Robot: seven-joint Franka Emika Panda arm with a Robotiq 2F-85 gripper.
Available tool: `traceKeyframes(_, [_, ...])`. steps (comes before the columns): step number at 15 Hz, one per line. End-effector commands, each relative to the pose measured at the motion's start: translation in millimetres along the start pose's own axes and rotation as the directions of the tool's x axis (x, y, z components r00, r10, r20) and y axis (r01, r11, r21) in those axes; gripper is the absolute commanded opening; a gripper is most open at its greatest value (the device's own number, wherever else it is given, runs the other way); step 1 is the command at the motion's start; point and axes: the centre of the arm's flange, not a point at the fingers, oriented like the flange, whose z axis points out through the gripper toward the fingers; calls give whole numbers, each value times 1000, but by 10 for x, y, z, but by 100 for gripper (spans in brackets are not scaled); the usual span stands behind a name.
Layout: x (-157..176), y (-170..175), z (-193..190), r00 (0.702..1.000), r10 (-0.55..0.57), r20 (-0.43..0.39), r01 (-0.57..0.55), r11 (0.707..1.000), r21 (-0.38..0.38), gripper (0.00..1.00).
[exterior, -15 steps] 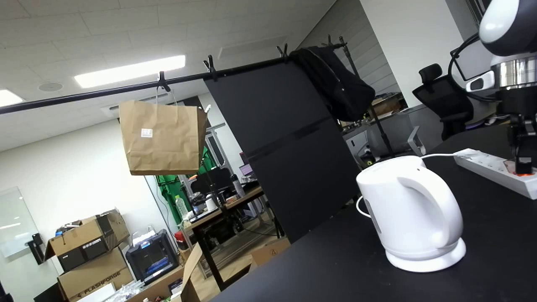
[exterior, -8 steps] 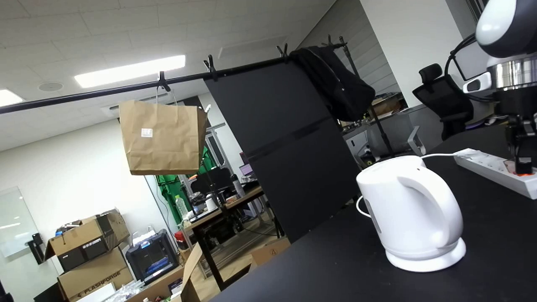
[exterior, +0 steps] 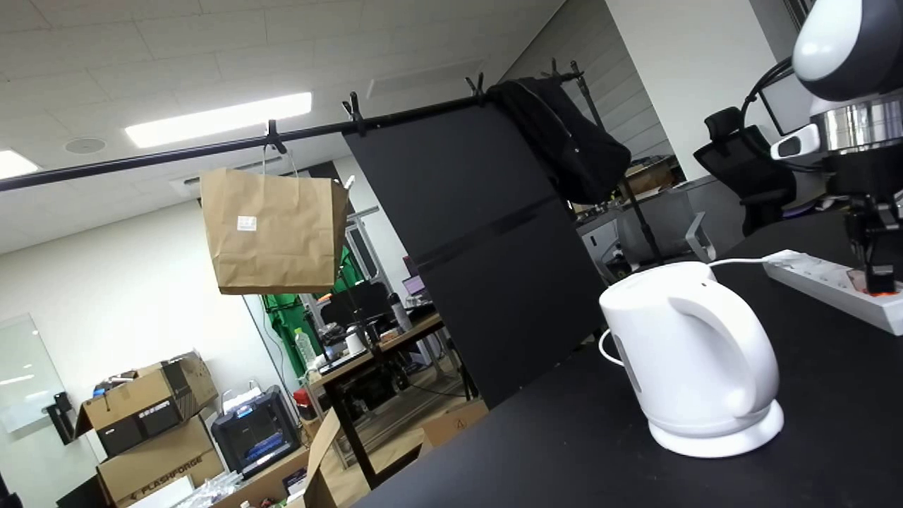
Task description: Switch on the extension cord then turn the kettle on and off
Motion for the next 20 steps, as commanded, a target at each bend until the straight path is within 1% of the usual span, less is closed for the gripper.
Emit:
traceKeyframes(1, [19,-111,-234,1000,-23,-5,23,1000,-10,0])
traceKeyframes(5, [127,-263,-429,998,-66,-21,65,997,-36,0])
traceKeyframes(8, [207,-376,-591,996,-90,-16,89,994,-57,0])
traceKeyframes(15, [396,-626,-851,982,-169,79,176,981,-83,0])
traceKeyframes(17, [464,-716,-908,971,-204,128,217,971,-99,0])
traceKeyframes(20, [600,-897,-971,946,-271,175,294,948,-123,0])
